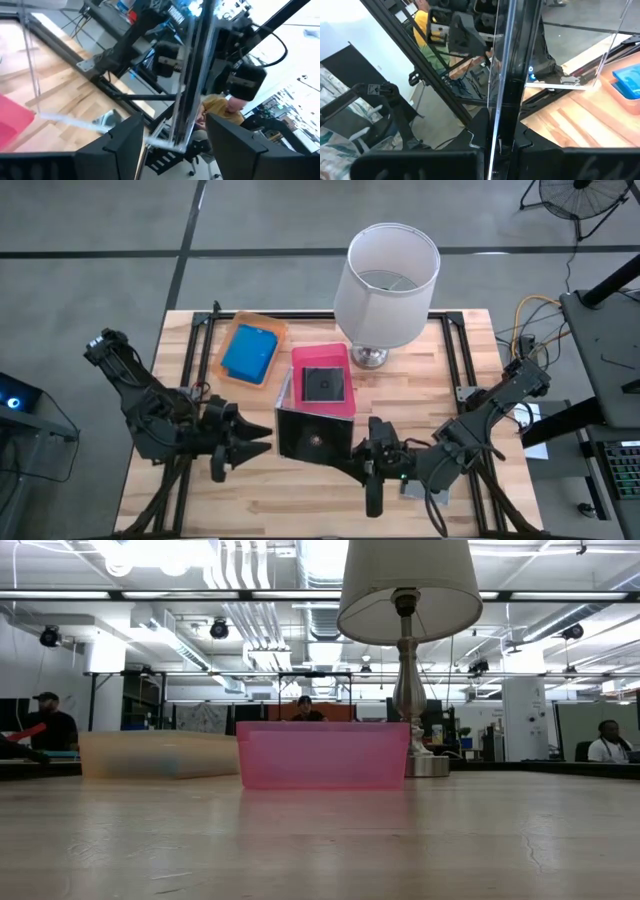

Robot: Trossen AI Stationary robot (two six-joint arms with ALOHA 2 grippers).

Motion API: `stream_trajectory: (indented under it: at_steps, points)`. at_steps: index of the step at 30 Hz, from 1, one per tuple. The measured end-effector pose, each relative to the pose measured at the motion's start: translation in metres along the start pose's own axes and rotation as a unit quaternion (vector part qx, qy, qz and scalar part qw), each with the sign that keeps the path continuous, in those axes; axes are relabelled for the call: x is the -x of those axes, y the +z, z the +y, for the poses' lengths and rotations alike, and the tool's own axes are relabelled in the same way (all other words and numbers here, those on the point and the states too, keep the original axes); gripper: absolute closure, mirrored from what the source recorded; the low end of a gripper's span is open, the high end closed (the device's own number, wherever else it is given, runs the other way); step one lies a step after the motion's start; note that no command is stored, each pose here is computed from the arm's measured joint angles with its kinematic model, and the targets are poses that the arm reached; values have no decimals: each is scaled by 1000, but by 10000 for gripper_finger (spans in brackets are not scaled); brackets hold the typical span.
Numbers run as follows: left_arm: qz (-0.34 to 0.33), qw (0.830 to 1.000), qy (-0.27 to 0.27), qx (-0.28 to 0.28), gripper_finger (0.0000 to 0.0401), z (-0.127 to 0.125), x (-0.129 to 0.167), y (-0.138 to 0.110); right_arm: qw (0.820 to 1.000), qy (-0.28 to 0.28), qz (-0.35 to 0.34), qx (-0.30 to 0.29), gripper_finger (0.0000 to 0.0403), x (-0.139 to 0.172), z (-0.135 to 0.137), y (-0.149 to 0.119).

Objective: Pick & place jewel cases by type
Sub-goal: Put the left black cd case into the pink bin

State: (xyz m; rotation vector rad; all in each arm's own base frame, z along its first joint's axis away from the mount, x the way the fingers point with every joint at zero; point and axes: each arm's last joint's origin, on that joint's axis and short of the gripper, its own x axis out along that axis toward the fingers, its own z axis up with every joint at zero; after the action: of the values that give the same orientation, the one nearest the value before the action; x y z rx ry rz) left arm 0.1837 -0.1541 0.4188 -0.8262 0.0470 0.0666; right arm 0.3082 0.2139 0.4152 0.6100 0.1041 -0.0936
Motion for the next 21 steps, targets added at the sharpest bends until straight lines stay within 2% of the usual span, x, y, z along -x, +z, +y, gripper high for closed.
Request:
stream_trajectory:
  at_steps: [6,21]
  points:
    - [-8,1000,-8,-11,202,-7,2,8,1000,2,1,-4,390,0,0,0]
    - [-12,1000,-21,1,202,-13,-20,-8,1000,11,9,-22,390,-1,0,0]
